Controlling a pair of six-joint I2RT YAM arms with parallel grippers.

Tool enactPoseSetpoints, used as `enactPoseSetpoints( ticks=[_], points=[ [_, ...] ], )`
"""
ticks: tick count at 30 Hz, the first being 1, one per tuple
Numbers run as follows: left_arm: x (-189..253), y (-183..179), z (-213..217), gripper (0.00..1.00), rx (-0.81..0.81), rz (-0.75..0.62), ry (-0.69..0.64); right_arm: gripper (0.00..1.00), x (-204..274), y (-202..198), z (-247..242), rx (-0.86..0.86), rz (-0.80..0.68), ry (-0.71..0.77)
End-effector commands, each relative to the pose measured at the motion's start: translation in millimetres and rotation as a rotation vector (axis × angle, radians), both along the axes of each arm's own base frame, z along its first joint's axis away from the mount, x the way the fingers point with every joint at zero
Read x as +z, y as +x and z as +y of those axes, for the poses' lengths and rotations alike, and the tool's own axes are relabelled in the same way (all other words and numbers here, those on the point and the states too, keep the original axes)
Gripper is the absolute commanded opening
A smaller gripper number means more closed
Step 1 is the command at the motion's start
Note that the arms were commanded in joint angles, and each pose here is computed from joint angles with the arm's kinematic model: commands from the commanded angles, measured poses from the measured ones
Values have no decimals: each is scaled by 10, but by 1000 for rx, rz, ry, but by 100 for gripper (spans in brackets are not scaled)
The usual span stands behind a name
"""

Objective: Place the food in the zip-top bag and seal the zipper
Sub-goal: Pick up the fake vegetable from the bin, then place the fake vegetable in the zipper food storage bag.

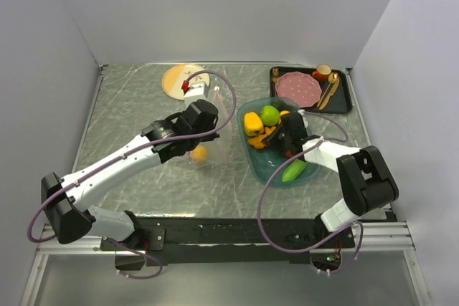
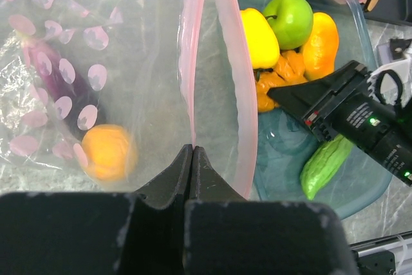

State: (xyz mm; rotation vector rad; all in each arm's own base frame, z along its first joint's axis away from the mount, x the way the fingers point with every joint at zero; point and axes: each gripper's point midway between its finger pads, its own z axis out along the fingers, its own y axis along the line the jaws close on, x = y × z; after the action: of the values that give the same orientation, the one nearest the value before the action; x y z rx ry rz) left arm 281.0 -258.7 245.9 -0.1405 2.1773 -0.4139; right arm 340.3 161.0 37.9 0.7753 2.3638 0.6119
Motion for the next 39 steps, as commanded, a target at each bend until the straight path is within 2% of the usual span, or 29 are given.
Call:
enactPoseSetpoints(
  ticks=[1,3,7,13,20,27,34,39],
  points=[
    [139,17,4,1,0,-40,-39,11,214,60,-69,0,-98,-16],
    [128,26,-5,1,-2,-38,-33,3,311,35,-85,13,-114,-30],
    [78,46,-17,1,0,-31,-17,3,747,-50,-177,9,-230,-53],
    [58,73,-31,1,5,-26,-19,4,1093,-303,-256,27,-324,-69],
    [60,94,-94,1,-8,-21,-18,4,1834,-478,151,207,-544,-89],
    [-14,75,-77,1,2,-3,-21,3,2273,-521,526,357,-672,-57],
    [-56,90,-146,1,-17,10,-18,1,2386,-600,904,523,-711,-61],
    [-74,103,-170,1,-14,17,-18,0,2412,-692,1055,563,-713,-24]
  ],
)
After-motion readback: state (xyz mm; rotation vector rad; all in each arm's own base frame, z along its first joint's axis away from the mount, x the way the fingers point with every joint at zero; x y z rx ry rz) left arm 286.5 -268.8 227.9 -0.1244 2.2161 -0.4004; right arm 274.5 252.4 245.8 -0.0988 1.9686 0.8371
